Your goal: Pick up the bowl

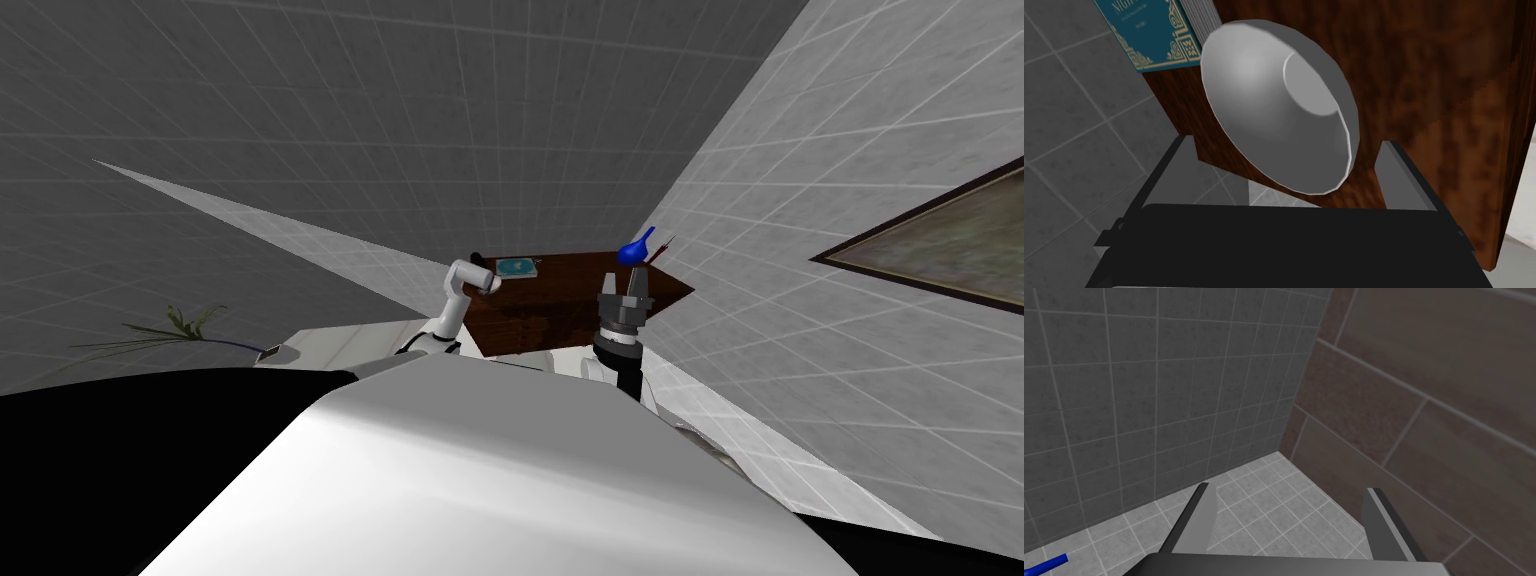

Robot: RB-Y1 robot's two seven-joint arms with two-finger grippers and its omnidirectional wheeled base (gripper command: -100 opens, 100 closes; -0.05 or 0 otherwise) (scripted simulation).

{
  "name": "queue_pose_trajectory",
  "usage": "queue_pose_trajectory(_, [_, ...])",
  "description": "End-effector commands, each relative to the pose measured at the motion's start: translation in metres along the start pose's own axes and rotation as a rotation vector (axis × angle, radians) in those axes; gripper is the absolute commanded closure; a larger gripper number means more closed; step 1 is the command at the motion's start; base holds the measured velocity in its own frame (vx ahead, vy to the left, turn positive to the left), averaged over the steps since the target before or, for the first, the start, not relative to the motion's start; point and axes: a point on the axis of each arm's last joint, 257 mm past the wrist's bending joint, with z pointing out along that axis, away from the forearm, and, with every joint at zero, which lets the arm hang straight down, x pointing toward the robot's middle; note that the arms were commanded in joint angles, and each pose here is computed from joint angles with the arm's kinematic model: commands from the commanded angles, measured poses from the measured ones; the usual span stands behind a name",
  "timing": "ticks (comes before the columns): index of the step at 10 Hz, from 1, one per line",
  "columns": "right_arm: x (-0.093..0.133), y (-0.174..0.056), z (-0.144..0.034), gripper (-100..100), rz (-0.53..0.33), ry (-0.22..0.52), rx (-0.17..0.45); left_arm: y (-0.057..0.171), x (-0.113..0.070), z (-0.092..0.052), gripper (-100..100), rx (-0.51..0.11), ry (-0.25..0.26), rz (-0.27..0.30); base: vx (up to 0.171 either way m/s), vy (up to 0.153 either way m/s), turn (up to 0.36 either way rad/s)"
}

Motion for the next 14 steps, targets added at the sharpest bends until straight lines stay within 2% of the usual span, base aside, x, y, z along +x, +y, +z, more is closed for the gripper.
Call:
queue_pose_trajectory(1, [0.0,0.0,0.0,0,0.0,0.0,0.0,0.018,-0.006,0.006,-100,-0.064,-0.017,-0.013,0.068,0.009,0.054])
queue_pose_trajectory(3, [0.0,0.0,0.0,0,0.0,0.0,0.0,0.039,-0.011,0.013,-100,-0.128,-0.031,-0.025,0.059,0.016,0.032])
queue_pose_trajectory(4, [0.0,0.0,0.0,0,0.0,0.0,0.0,0.059,-0.013,0.018,-100,-0.178,-0.037,-0.031,0.054,0.015,0.025])
queue_pose_trajectory(5, [0.0,0.0,0.0,0,0.0,0.0,0.0,0.047,-0.013,0.014,-100,-0.145,-0.033,-0.027,0.025,0.006,0.006])
queue_pose_trajectory(6, [0.0,0.0,0.0,0,0.0,0.0,0.0,0.049,-0.013,0.014,0,-0.154,-0.034,-0.028,0.0,0.0,0.0])
queue_pose_trajectory(7, [0.0,0.0,0.0,0,0.0,0.0,0.0,0.05,-0.032,0.024,-100,-0.162,-0.043,-0.025,-0.023,-0.051,-0.08])
queue_pose_trajectory(8, [0.0,0.0,0.0,0,0.0,0.0,0.0,0.05,-0.032,0.024,-100,-0.162,-0.043,-0.025,-0.037,-0.06,-0.035])
queue_pose_trajectory(9, [0.0,0.0,0.0,0,0.0,0.0,0.0,0.047,-0.05,0.031,-100,-0.159,-0.051,-0.025,-0.049,-0.074,-0.067])
queue_pose_trajectory(10, [0.0,0.0,0.0,0,0.0,0.0,0.0,0.051,-0.051,0.033,-100,-0.17,-0.051,-0.025,-0.041,-0.076,-0.033])
queue_pose_trajectory(11, [0.0,0.0,0.0,0,0.0,0.0,0.0,0.05,-0.07,0.04,-100,-0.171,-0.058,-0.027,-0.04,-0.101,-0.076])
queue_pose_trajectory(12, [0.0,0.0,0.0,0,0.0,0.0,0.0,0.051,-0.07,0.041,-100,-0.176,-0.058,-0.028,-0.026,-0.071,-0.029])
queue_pose_trajectory(13, [0.0,0.0,0.0,0,0.0,0.0,0.0,0.048,-0.09,0.046,-100,-0.168,-0.065,-0.032,-0.039,-0.081,-0.082])
queue_pose_trajectory(14, [0.0,0.0,0.0,0,0.0,0.0,0.0,0.052,-0.09,0.048,-100,-0.18,-0.065,-0.033,-0.032,-0.063,-0.027])
